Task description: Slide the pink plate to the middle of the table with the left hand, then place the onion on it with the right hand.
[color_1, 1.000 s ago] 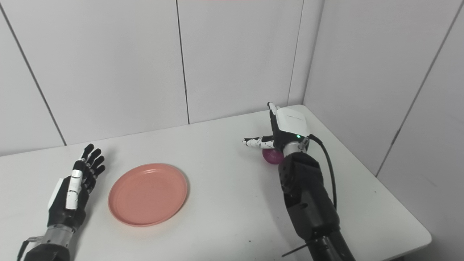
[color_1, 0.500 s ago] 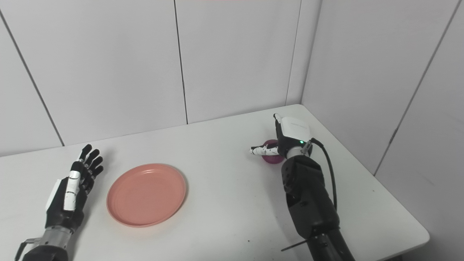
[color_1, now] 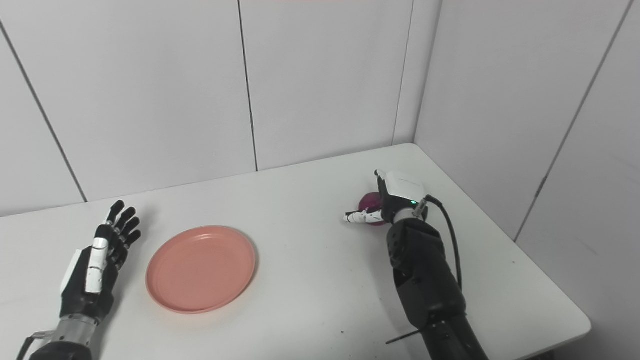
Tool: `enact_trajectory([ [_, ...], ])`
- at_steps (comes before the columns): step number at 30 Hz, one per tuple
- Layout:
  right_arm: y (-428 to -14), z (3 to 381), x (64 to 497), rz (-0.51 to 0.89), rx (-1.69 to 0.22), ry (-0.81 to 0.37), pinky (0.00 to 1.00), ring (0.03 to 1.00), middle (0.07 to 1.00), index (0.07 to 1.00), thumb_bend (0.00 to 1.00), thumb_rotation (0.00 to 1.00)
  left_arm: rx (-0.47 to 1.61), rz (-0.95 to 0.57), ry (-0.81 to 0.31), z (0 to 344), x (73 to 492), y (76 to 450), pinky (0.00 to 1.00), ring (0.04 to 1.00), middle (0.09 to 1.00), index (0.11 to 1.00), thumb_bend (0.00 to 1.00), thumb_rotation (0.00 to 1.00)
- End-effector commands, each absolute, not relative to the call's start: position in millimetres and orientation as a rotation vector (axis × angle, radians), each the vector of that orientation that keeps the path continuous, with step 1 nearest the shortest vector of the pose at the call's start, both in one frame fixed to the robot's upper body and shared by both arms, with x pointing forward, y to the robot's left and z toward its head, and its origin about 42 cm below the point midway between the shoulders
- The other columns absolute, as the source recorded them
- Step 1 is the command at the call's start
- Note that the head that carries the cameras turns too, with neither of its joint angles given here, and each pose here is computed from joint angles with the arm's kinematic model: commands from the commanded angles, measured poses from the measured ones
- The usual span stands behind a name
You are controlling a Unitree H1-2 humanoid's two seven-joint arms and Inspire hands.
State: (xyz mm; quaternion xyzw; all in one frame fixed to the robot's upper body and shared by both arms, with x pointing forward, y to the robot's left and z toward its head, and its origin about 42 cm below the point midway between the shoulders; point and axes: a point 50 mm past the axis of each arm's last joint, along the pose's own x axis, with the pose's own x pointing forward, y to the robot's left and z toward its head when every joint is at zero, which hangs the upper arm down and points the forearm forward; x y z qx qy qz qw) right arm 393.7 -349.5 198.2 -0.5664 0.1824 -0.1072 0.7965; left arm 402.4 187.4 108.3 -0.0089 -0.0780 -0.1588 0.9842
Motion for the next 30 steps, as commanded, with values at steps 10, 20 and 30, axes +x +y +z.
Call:
enact_trajectory([
  [10,-348,213,409,-0.284,-1.176,0.325,0.80,0.828,0.856,0.881,0.88,0.40,-0.018,-0.306,-0.107,91,390,191,0.95,0.964,0.970,0.980,0.65,1.00],
  [20,-348,206,409,-0.322,-1.155,0.277,0.44,0.521,0.594,0.718,0.78,0.10,-0.016,-0.311,-0.105,93,389,189,0.95,0.961,0.969,0.980,0.66,1.00],
  [30,-349,205,408,-0.365,-1.123,0.249,0.24,0.313,0.475,0.683,0.55,0.00,-0.016,-0.311,-0.104,93,389,188,0.95,0.963,0.971,0.982,0.65,1.00],
])
